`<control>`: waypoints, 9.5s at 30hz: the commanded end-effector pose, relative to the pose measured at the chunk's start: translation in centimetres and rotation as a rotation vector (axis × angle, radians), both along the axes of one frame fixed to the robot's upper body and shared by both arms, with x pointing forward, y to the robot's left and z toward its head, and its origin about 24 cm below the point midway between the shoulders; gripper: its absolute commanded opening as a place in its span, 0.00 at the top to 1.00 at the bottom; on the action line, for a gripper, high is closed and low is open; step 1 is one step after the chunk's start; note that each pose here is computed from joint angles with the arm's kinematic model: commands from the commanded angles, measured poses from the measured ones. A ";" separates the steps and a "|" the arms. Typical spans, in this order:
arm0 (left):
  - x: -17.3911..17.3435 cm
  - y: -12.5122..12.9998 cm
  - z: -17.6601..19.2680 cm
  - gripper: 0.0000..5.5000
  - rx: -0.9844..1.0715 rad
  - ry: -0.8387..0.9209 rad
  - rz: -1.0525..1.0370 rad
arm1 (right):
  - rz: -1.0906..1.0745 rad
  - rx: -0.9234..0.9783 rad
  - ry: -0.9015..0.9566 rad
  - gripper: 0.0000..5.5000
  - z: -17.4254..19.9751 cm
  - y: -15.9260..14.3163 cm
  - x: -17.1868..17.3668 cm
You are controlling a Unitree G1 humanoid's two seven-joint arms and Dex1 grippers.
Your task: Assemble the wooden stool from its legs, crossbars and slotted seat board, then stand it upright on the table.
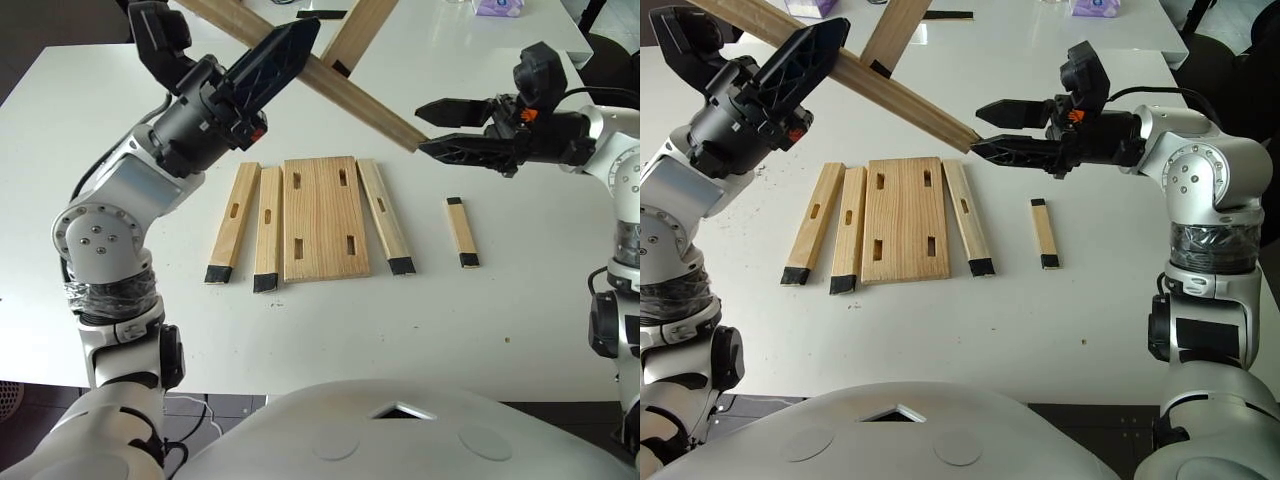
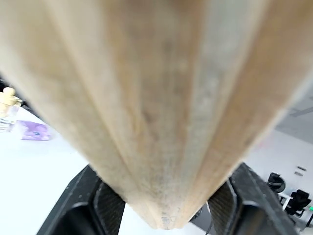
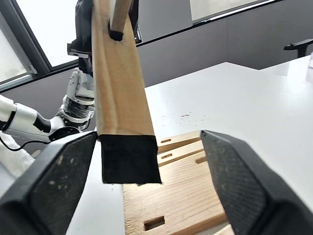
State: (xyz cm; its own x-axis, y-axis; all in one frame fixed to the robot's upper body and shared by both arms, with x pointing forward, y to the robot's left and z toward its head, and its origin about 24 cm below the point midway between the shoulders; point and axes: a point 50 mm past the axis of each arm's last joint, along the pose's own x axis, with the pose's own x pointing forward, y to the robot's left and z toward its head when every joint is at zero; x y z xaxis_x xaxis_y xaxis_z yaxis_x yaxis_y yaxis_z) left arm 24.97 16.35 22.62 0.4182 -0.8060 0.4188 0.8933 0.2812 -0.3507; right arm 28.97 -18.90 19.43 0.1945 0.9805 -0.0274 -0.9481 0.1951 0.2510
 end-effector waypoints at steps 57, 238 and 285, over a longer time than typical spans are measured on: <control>-3.9 6.8 -8.6 0.63 0.809 -0.148 -0.271 | -1.004 -0.025 0.146 0.30 -10.2 -4.1 1.7; 0.7 1.5 2.6 0.63 0.569 -0.432 -0.253 | 0.283 0.263 -0.308 0.53 9.1 11.0 -1.8; 3.5 7.4 -3.9 0.46 0.054 0.159 0.976 | -0.091 0.023 -0.226 0.64 -2.9 3.3 -2.2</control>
